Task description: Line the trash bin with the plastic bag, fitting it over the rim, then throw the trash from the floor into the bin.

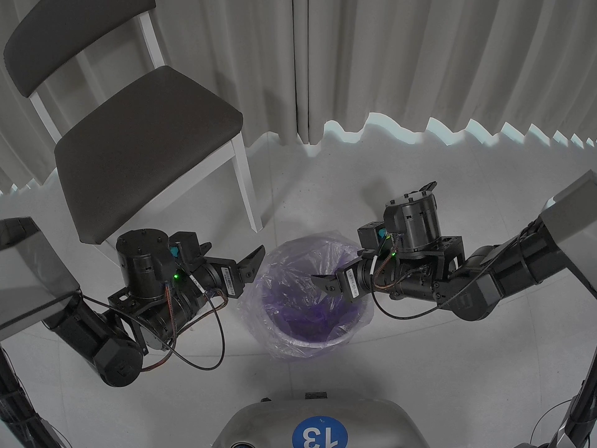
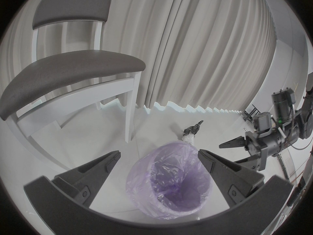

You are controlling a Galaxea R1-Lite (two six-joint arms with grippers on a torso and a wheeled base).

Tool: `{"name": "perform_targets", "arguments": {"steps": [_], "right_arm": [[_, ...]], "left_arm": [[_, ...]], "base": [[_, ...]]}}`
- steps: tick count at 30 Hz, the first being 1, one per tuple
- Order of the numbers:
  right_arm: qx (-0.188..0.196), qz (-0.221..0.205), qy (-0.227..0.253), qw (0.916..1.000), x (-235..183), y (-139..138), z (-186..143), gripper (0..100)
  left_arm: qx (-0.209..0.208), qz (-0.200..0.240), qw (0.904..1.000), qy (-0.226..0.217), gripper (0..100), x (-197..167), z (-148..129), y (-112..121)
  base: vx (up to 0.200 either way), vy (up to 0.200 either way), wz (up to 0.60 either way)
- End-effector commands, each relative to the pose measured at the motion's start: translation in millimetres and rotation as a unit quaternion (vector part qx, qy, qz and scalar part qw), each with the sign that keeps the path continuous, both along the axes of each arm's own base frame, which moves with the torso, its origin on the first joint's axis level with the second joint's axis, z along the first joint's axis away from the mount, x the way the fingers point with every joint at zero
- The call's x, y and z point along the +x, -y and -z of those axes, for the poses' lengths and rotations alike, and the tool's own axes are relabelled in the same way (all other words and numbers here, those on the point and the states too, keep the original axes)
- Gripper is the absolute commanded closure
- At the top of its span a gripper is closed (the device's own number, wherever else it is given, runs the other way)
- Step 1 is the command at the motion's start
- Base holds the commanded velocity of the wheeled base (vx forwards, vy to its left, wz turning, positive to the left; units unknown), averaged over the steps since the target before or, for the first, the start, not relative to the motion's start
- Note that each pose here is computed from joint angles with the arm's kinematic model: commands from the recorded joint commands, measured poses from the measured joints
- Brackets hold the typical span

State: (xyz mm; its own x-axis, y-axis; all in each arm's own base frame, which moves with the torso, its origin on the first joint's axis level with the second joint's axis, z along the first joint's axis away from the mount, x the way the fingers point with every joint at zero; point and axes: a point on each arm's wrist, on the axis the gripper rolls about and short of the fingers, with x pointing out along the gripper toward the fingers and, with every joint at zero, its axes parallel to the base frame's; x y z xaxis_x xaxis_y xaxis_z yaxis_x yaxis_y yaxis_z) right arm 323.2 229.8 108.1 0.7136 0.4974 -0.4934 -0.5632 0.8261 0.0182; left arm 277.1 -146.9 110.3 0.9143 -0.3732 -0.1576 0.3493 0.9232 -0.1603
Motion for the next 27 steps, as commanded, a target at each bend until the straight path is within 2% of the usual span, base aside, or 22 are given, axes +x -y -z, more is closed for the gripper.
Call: {"name": "perform_targets", "arguments": {"steps": [1,6,7,13,16,19,27], "right_arm": [[-0.004,-0.004,-0.004,1.0000,2.9,-5.7,6.3,0],[-0.007,-0.005,-0.004,1.0000,6.7,-8.4,10.1,0],[-0.013,-0.008,-0.008,0.9999,8.4,-10.4,12.3,100],[-0.028,-0.012,-0.033,0.9990,13.7,-21.4,4.0,100],[-0.036,-0.017,-0.041,0.9983,11.5,-24.6,4.0,100],[-0.050,-0.023,-0.055,0.9970,7.0,-25.9,9.1,100],[-0.071,-0.033,-0.062,0.9950,7.1,-28.4,18.1,100]], "left_arm": [[-0.011,0.001,0.9999,0.014,0,-3.3,-7.4,-1.0],[-0.016,0.001,0.9996,0.024,0,-4.5,-12.0,-1.7],[-0.019,0.001,0.9995,0.027,0,-4.6,-12.4,-1.8],[-0.035,0.000,0.9977,0.058,0,0.9,-10.1,1.7],[-0.036,-0.016,0.9964,0.075,0,4.3,-4.3,6.4],[-0.032,-0.040,0.9959,0.074,0,7.8,-0.3,10.3],[-0.036,-0.030,0.9961,0.074,0,5.9,-1.6,14.0]], "base": [[0.000,0.000,0.00],[0.000,0.000,0.00],[0.000,0.000,0.00],[0.000,0.000,0.00],[0.000,0.000,0.00],[0.200,0.000,0.00],[0.200,0.000,0.00]]}}
